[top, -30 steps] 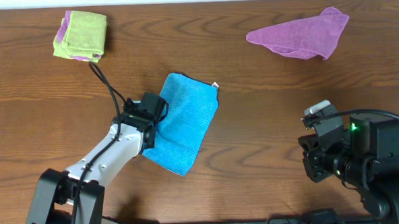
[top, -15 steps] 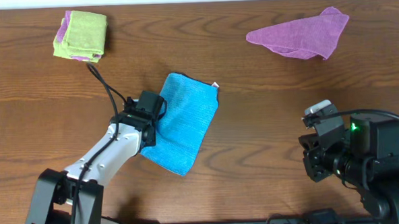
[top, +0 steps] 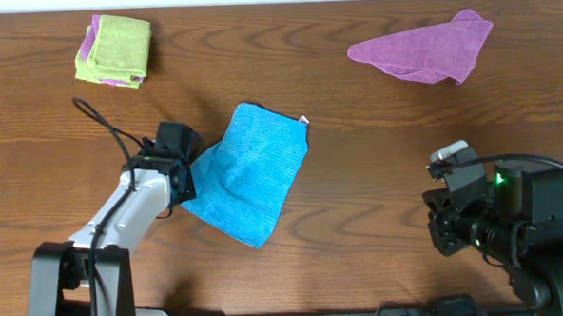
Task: Fold the cloth
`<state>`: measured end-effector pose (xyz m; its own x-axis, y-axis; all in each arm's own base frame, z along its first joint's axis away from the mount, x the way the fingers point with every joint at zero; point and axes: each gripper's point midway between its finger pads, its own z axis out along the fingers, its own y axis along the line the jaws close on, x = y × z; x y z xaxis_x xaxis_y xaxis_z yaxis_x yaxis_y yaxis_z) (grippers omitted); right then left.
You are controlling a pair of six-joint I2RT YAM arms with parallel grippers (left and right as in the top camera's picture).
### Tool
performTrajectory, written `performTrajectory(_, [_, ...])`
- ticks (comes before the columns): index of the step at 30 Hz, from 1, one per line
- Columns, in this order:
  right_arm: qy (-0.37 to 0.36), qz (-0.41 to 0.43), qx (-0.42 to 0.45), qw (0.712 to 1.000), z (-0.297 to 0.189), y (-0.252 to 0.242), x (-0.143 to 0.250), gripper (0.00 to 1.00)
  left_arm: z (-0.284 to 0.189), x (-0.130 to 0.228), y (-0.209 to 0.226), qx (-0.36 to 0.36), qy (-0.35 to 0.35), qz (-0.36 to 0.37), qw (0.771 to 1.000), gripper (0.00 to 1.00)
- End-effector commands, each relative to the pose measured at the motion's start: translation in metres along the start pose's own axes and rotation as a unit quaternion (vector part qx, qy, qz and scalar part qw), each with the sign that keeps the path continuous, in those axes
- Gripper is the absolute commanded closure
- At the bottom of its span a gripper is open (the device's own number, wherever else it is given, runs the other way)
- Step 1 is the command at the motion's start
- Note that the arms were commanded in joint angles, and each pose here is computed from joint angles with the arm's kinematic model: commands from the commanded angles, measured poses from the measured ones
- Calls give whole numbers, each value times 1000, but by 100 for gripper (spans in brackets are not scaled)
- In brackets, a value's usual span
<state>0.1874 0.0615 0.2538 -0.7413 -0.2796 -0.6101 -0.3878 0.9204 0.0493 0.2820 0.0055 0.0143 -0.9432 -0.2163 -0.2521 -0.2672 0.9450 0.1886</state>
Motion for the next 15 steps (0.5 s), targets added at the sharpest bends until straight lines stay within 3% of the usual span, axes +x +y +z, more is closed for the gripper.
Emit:
performTrajectory(1, [-1,8,4,1000,0,-2,1,98,-5,2,-19,49,13,15,999,89])
performTrajectory(2, [-2,8,4,1000,0,-2,1,98,-10,2,-23,54,8,19,998,78])
performTrajectory(6, [-3,7,4,1000,0,-2,0,98,-33,-9,-29,66,-23,24,997,60])
performTrajectory(7, [-3,7,4,1000,0,-2,0,98,-40,-12,-32,73,-35,26,996,45])
performTrajectory(8, [-3,7,4,1000,0,-2,0,98,-46,-15,-34,78,-45,27,996,19])
performTrajectory(10, [-3,7,4,1000,0,-2,0,98,-51,-16,-36,80,-54,33,995,16])
performTrajectory(15, [-3,7,4,1000,0,-2,0,98,-55,-9,-52,83,-61,68,992,33])
